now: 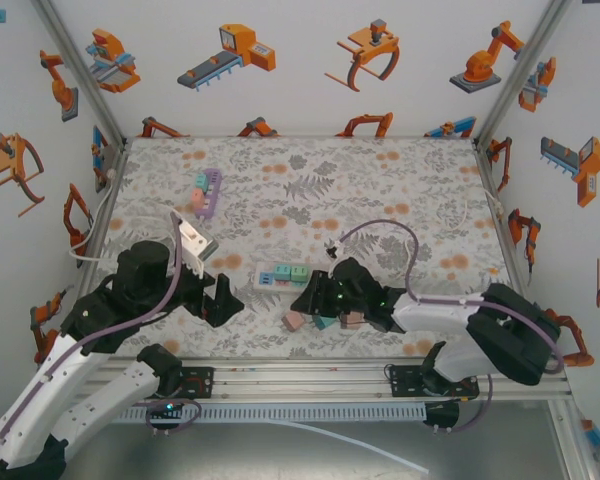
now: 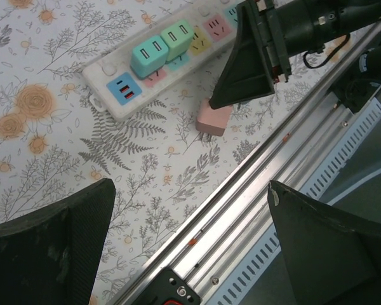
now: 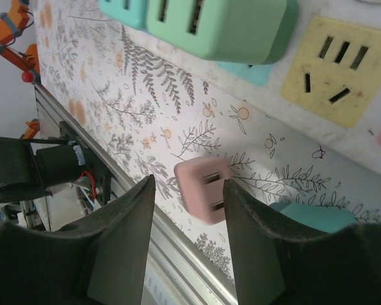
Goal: Pull the plug off the socket
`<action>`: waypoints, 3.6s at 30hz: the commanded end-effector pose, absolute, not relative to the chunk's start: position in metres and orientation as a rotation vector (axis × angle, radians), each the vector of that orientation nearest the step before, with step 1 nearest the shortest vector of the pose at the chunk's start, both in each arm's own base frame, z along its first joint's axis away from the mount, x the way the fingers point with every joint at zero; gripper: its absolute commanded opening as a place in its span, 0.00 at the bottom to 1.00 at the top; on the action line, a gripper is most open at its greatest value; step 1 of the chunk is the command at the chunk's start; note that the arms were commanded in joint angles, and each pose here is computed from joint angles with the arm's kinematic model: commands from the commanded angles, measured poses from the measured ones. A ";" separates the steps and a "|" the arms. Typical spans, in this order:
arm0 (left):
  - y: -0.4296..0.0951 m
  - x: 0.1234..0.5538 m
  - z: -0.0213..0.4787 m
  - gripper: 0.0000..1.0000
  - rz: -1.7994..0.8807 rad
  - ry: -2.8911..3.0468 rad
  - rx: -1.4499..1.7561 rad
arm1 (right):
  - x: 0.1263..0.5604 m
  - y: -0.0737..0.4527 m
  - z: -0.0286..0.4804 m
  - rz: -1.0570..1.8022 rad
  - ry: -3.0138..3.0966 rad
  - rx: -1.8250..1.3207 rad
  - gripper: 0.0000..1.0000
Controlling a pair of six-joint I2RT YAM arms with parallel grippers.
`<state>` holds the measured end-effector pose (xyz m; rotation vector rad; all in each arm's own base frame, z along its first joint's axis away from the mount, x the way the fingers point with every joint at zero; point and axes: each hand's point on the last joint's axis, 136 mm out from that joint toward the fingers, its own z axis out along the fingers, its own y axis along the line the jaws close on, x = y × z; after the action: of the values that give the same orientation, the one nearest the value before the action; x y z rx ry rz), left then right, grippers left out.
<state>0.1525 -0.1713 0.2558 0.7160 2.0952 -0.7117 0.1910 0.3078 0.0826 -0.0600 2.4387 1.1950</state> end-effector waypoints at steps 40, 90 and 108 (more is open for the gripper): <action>-0.159 0.263 0.174 0.97 -0.596 2.412 -0.093 | 0.193 0.328 0.183 0.435 1.426 -1.594 0.70; -0.177 0.286 0.053 0.59 -0.486 2.670 -0.105 | 0.244 0.363 0.102 0.623 1.643 -1.646 0.42; -0.174 0.273 0.029 0.50 -0.423 2.733 -0.144 | 0.235 0.366 0.116 0.669 1.577 -1.669 0.26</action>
<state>0.2910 -0.1912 0.0538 -0.1165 2.6483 -0.5510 0.2384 0.3558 0.0938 -1.6636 1.6672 0.6226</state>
